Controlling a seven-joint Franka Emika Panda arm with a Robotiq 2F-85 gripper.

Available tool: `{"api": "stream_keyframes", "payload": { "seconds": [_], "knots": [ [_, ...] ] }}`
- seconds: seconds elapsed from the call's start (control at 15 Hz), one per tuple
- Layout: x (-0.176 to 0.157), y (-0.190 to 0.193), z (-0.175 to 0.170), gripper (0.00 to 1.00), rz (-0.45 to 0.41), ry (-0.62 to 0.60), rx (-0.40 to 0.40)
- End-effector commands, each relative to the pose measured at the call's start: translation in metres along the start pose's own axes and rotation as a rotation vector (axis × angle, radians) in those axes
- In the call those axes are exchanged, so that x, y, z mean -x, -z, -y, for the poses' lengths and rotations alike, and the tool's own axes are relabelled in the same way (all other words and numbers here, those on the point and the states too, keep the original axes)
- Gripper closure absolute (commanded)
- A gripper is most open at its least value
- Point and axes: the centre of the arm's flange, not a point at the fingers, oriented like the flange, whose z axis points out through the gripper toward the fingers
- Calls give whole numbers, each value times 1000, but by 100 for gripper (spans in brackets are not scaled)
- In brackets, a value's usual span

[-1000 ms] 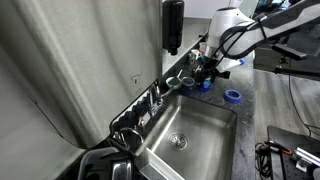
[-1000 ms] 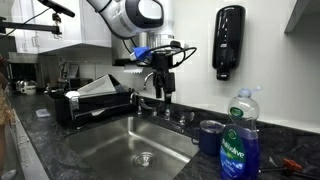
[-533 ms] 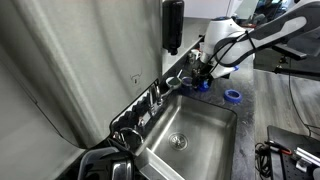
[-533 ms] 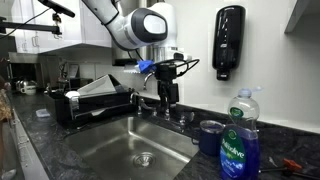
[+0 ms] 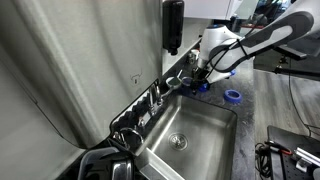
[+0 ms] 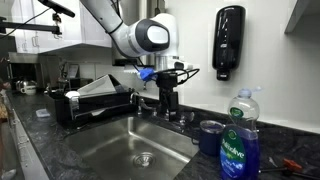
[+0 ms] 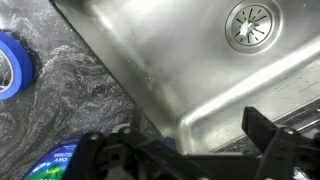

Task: Put the blue cup under the tap in the sink and fill it with water

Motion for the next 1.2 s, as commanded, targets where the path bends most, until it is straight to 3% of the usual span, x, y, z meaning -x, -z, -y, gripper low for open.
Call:
{"api": "stream_keyframes", "payload": {
  "seconds": [0.0, 0.6, 1.13],
  "knots": [
    [-24, -27, 11, 0, -4, -52, 37],
    [-55, -61, 11, 0, -25, -188, 78],
    [-77, -70, 4, 0, -19, -208, 90]
  ]
}}
